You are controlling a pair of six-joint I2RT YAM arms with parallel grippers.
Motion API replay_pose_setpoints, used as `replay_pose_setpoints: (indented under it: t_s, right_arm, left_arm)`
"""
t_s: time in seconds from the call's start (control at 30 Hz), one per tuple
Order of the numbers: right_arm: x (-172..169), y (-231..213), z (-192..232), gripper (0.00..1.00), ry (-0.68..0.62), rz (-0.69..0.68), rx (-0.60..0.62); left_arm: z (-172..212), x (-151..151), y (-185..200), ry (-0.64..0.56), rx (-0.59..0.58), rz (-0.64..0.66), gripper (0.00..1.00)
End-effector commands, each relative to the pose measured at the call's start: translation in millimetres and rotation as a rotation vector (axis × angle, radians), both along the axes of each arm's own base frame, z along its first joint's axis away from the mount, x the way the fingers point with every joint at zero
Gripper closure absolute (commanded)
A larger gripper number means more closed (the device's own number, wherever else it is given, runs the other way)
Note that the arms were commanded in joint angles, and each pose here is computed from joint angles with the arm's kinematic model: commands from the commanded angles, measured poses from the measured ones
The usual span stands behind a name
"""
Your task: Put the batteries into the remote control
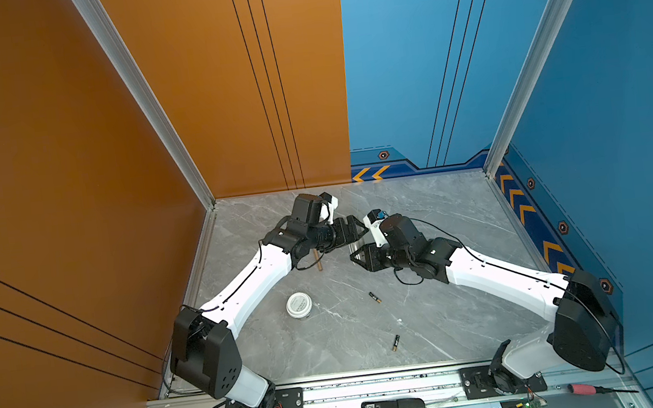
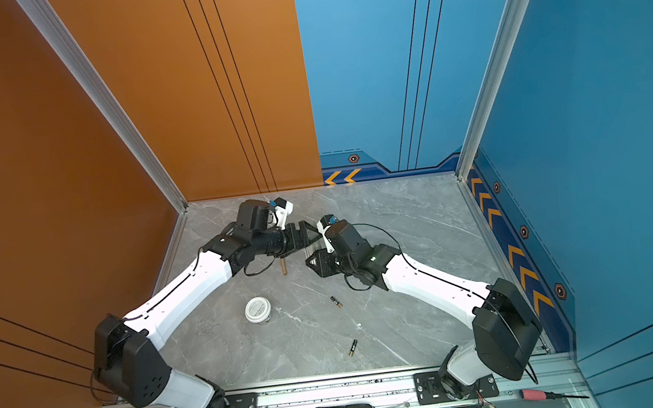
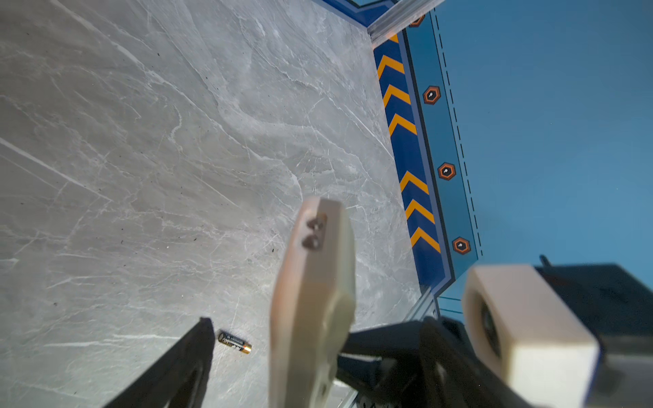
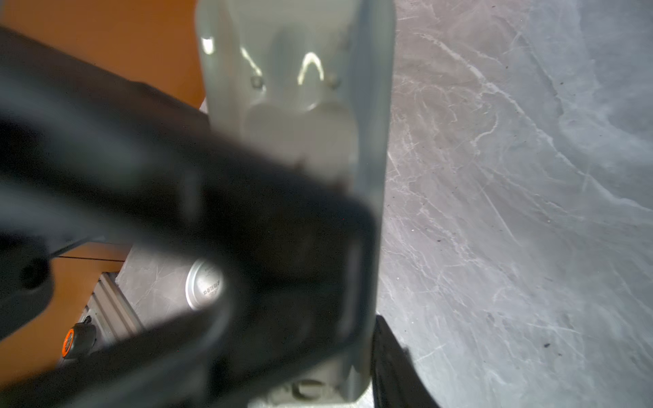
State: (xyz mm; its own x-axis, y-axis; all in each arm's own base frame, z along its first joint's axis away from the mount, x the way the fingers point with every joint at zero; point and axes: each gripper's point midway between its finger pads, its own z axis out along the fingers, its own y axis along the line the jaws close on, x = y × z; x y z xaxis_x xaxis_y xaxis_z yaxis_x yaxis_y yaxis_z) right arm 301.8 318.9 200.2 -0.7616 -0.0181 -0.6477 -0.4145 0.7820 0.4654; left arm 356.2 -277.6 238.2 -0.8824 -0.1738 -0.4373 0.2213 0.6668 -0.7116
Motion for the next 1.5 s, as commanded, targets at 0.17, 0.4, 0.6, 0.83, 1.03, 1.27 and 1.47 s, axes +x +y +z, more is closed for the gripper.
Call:
replay_pose_setpoints:
  t_s: [0.17,0.4,0.6,0.83,1.03,1.27,1.47]
  right_arm:
    - [-5.3,11.8,20.0,0.88,-0.031,0.006,0.068]
    - [-7.4,15.7,20.9,0.87,-0.035,0.015,0.070]
    - [-10.5,22.8,30.8,0.49,-0.049,0.039,0.074]
    - [-44.2,-0.2,52.7,0.01,-0.141,0.157,-0.171]
    - [-55.9,-46.0,74.6,0.03,-0.263,0.246,-0.454]
    - [-45.3,-39.4,75.7,0.04,-0.357,0.356,-0.610]
    - [-40.5,-29.1,70.1,0.05,-0.404,0.433,-0.683]
  left_arm:
    - [12.2,18.7,1.3,-0.047,-0.019,0.019,0.33]
    - [9.7,16.1,1.2,-0.046,-0.018,0.007,0.74]
    - [3.6,12.4,8.0,-0.045,0.004,0.006,0.95]
    - [-2.3,7.3,24.9,-0.062,0.038,-0.046,1.00]
    - [3.4,-11.2,21.4,-0.041,-0.017,-0.169,1.00]
    - [10.6,-32.3,9.8,0.038,-0.117,-0.274,1.00]
    - [10.6,-44.7,5.5,0.091,-0.167,-0.323,1.00]
